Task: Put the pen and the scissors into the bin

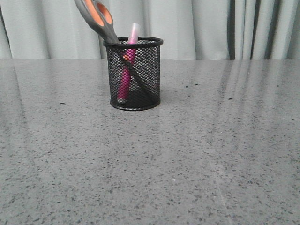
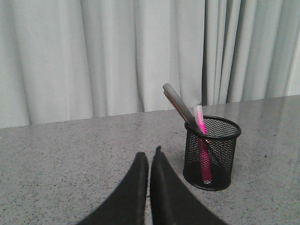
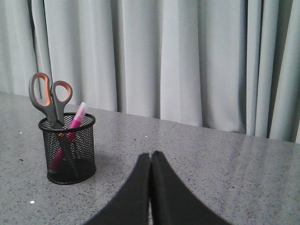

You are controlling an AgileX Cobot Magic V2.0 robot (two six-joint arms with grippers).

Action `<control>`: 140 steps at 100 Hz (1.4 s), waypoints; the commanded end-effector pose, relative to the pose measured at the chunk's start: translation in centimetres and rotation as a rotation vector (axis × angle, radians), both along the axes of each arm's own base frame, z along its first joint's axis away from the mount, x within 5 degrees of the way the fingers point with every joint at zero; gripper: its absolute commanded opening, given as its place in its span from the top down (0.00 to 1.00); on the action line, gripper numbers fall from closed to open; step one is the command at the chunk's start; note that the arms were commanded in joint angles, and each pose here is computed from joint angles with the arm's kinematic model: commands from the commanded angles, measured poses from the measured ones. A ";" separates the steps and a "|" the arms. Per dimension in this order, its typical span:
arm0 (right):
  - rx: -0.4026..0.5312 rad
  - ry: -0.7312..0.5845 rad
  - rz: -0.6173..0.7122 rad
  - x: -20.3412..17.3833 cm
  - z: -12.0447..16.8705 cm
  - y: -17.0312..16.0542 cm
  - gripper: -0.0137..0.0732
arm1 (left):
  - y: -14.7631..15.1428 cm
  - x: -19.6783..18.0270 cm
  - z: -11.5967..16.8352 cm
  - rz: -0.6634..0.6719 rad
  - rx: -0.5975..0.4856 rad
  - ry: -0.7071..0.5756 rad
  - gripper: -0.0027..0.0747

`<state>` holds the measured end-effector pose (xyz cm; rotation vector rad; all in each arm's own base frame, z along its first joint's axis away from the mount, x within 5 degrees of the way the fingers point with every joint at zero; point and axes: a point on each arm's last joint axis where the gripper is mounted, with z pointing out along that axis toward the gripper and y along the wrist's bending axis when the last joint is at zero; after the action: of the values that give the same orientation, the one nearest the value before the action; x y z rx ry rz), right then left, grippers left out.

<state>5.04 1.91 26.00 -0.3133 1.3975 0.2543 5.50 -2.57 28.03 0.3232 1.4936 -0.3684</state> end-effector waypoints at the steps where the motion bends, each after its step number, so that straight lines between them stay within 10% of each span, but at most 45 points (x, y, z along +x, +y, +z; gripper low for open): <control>1: 0.017 -0.069 0.021 -0.3 1.2 0.1 0.92 | 0.0 -0.2 1.6 -0.007 -0.063 -0.081 0.99; 93: 0.017 -0.068 0.020 -0.3 1.2 0.1 0.92 | 0.1 -0.1 1.5 0.009 -0.048 -0.083 0.99; 140: 0.017 -0.068 0.020 -0.3 1.2 0.1 0.92 | 1.6 0.4 -4.4 0.283 -0.067 -0.069 0.99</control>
<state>5.06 1.90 25.88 -0.3124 1.4036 0.2537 6.14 -1.06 22.85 0.0855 1.5418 -0.1841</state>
